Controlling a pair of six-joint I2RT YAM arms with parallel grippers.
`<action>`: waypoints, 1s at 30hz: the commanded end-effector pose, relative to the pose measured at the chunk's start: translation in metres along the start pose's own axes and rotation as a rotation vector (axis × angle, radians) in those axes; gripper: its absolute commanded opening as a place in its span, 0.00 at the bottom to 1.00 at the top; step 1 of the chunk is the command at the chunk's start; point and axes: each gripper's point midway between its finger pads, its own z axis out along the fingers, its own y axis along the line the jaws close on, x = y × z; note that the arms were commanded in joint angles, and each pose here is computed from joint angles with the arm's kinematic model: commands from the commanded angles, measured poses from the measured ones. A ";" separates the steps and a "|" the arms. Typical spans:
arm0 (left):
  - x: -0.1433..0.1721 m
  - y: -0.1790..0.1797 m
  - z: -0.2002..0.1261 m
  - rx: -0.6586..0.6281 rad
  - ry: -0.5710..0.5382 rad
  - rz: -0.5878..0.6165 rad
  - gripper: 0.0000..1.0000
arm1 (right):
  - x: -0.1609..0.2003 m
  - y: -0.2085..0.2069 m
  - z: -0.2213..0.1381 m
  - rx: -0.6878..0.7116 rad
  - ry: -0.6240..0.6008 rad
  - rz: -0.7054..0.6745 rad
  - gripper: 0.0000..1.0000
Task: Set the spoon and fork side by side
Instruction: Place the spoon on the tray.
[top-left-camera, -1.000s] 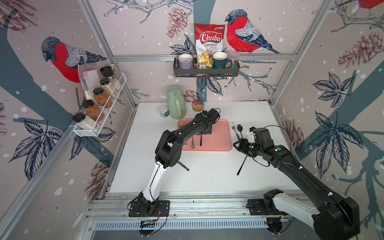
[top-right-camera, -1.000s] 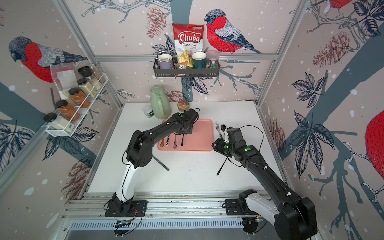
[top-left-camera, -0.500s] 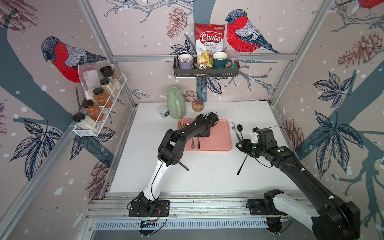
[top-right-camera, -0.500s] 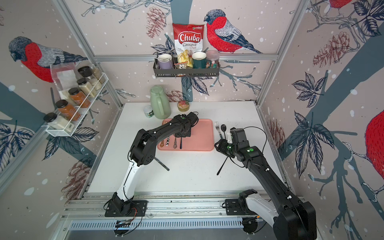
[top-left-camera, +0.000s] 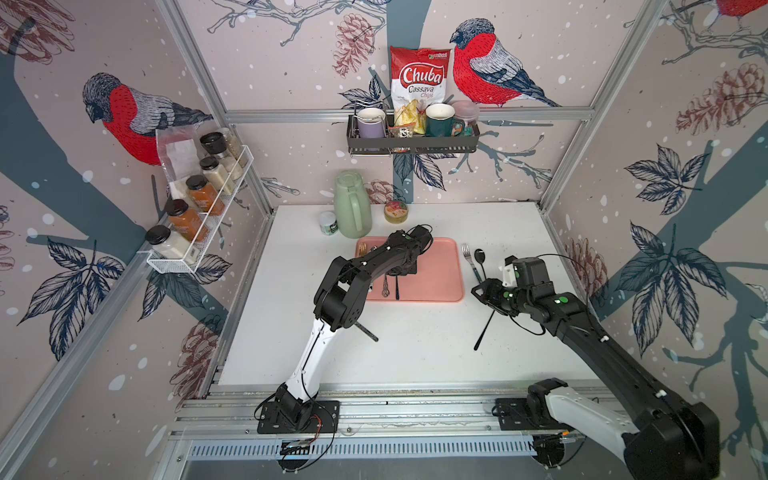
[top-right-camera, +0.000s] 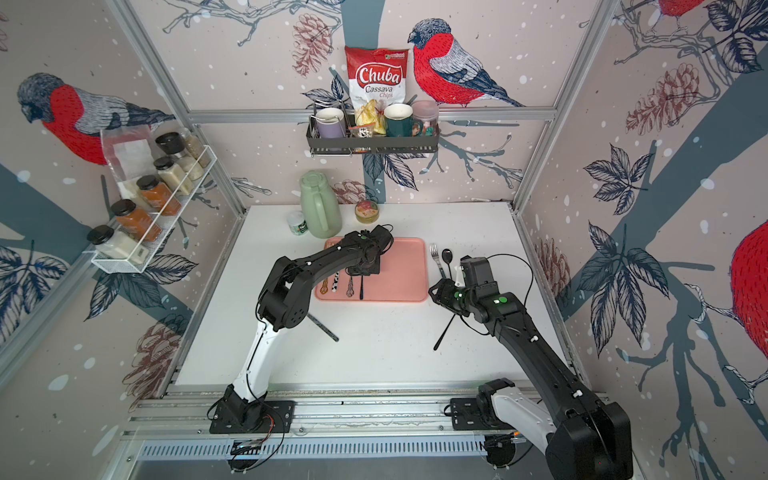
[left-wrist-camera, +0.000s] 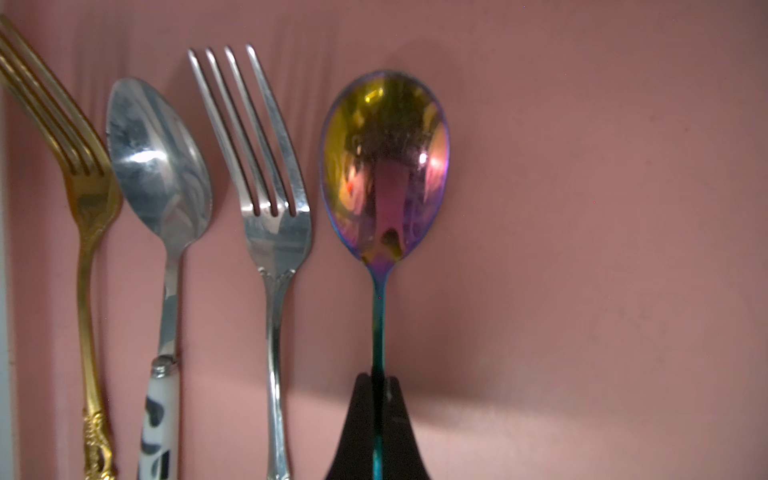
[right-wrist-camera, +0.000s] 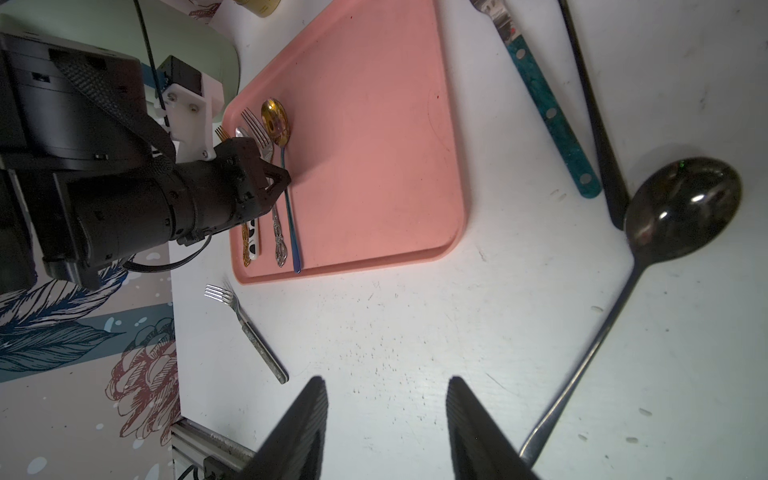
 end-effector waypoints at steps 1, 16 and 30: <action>-0.001 -0.001 0.003 0.018 0.002 -0.010 0.00 | -0.001 0.001 0.000 -0.004 -0.003 -0.014 0.48; -0.021 0.024 -0.056 -0.002 -0.084 -0.016 0.42 | -0.001 0.004 -0.002 -0.019 -0.010 -0.001 0.48; 0.007 0.083 -0.156 0.058 -0.198 0.019 0.44 | 0.009 0.034 -0.018 -0.043 -0.037 -0.049 0.48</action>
